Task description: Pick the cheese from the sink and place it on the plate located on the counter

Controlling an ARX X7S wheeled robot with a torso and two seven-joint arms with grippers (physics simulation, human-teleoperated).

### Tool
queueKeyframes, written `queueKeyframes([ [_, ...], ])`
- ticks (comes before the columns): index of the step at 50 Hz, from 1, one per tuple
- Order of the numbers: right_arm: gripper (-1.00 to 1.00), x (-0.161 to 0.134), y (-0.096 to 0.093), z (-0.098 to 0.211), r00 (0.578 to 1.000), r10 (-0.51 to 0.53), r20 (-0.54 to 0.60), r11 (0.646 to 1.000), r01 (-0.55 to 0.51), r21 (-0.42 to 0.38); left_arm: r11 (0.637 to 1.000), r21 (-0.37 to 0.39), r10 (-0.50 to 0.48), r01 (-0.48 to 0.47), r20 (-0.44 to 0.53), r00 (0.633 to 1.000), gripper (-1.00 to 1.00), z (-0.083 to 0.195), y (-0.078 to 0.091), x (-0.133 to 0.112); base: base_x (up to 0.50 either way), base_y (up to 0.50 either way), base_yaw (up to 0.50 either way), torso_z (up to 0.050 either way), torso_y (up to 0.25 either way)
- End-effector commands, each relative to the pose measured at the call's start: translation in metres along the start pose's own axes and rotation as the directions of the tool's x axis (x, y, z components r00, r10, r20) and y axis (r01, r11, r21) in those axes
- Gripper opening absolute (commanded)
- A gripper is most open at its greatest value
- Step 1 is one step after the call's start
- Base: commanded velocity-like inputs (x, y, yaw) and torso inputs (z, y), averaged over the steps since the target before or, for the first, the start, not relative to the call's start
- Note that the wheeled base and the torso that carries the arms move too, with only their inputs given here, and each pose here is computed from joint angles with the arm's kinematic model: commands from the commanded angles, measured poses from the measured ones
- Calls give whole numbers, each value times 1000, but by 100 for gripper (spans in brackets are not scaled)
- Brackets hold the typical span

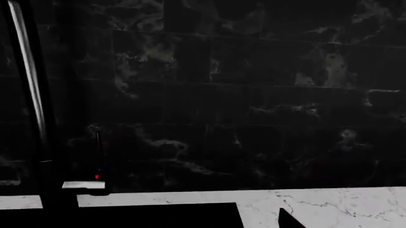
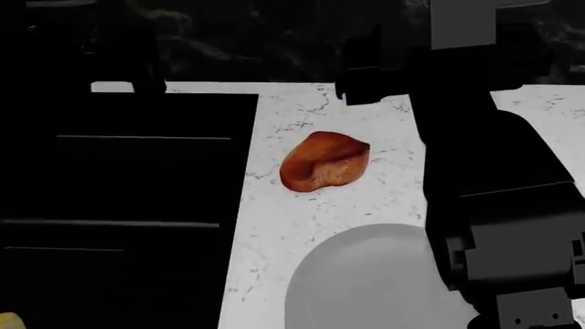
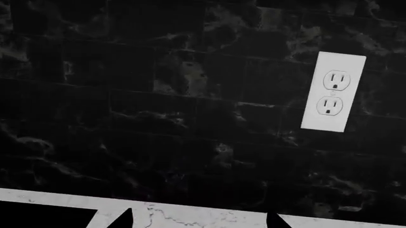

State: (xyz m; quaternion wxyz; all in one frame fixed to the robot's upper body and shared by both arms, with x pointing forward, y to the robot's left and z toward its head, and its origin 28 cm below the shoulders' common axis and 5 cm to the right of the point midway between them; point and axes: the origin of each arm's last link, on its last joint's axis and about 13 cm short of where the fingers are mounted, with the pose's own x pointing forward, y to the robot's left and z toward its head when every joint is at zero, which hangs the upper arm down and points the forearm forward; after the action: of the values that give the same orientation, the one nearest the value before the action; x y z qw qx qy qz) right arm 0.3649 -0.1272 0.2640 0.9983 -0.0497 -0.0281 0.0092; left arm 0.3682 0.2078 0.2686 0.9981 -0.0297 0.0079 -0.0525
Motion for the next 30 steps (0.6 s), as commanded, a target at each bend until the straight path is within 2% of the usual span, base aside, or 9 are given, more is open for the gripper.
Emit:
queueKeyframes([
  [1, 100, 0, 1, -1, 1000, 2, -3, 1000, -2, 0, 1000, 0, -1, 1, 0, 1000, 100, -1, 0, -1, 438, -47, 0, 0, 0],
  [12, 100, -1, 0, -4, 1000, 0, -12, 1000, 0, 13, 1000, 1, -7, 7, 0, 1000, 100, -1, 0, 0, 435, -43, 0, 0, 1],
  [30, 100, -1, 3, -4, 1000, 11, -15, 1000, -11, 14, 1000, -10, 5, -5, -20, 1000, 100, -5, 4, -2, 0, 0, 0, 0, 1],
])
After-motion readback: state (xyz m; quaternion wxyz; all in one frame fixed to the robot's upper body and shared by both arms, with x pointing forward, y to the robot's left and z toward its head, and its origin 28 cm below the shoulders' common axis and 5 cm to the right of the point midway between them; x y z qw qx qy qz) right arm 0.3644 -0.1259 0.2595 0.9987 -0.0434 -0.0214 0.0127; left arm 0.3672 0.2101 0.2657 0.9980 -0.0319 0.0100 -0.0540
